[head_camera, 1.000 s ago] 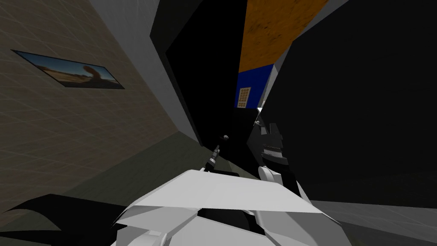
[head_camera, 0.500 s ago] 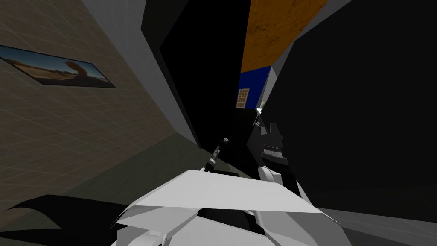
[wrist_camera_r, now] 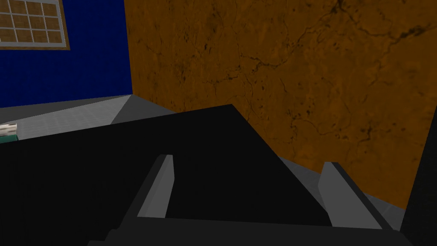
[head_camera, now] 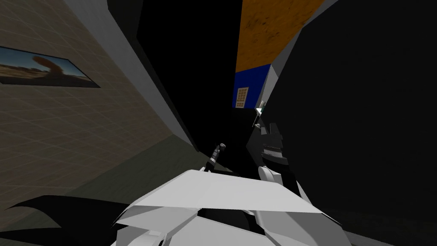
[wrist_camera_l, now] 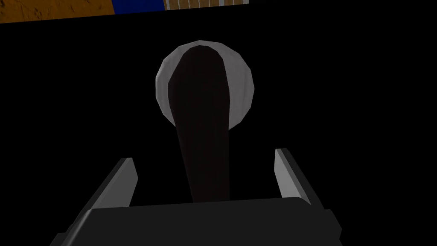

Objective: Push the door open

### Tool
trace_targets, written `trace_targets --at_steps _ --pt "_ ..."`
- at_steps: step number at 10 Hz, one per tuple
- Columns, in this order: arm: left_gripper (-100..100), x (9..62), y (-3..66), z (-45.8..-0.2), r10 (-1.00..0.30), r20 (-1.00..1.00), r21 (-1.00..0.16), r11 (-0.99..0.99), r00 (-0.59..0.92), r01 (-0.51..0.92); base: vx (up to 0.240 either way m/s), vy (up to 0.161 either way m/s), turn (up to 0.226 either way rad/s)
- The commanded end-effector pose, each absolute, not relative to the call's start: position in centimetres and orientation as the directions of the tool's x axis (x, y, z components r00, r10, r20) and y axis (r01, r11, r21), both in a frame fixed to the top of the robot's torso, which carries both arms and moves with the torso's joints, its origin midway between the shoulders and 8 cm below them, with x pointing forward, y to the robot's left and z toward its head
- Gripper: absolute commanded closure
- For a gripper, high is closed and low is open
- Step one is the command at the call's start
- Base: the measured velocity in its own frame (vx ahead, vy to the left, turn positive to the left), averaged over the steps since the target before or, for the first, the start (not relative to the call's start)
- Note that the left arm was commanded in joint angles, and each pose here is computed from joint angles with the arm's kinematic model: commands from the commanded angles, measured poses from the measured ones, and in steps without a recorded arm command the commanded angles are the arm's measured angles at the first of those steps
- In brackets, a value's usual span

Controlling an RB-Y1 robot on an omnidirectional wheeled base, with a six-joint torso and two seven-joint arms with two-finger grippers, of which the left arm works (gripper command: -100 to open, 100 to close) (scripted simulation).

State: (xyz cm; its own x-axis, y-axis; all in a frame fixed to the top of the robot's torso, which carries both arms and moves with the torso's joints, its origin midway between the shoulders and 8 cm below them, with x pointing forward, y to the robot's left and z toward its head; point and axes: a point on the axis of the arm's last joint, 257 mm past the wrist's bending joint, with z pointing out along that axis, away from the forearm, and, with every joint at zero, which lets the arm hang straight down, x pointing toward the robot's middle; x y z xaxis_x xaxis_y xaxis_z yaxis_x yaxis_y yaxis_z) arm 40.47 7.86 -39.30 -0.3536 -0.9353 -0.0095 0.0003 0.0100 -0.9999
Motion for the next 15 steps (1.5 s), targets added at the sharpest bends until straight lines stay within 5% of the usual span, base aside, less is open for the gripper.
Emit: trace_targets --at_steps 1,2,3,8,15 --pt "-100 40.8 7.4 -39.1 -0.937 0.003 -1.000 -0.003 -0.349 0.000 0.173 -0.088 -0.021" --pt "-100 40.6 7.6 -39.2 -0.937 -0.002 -1.000 0.002 -0.351 0.000 0.072 -0.035 0.003" --pt "100 40.6 7.6 -39.2 -0.937 -0.002 -1.000 0.002 -0.351 0.000 -0.007 0.003 0.002" --pt "100 40.6 7.6 -39.2 -0.937 -0.002 -1.000 0.002 -0.351 0.000 -0.008 0.005 -0.005" --pt "100 42.1 12.0 -39.5 -0.960 -0.038 -0.999 0.039 -0.277 0.003 0.135 -0.092 0.042"
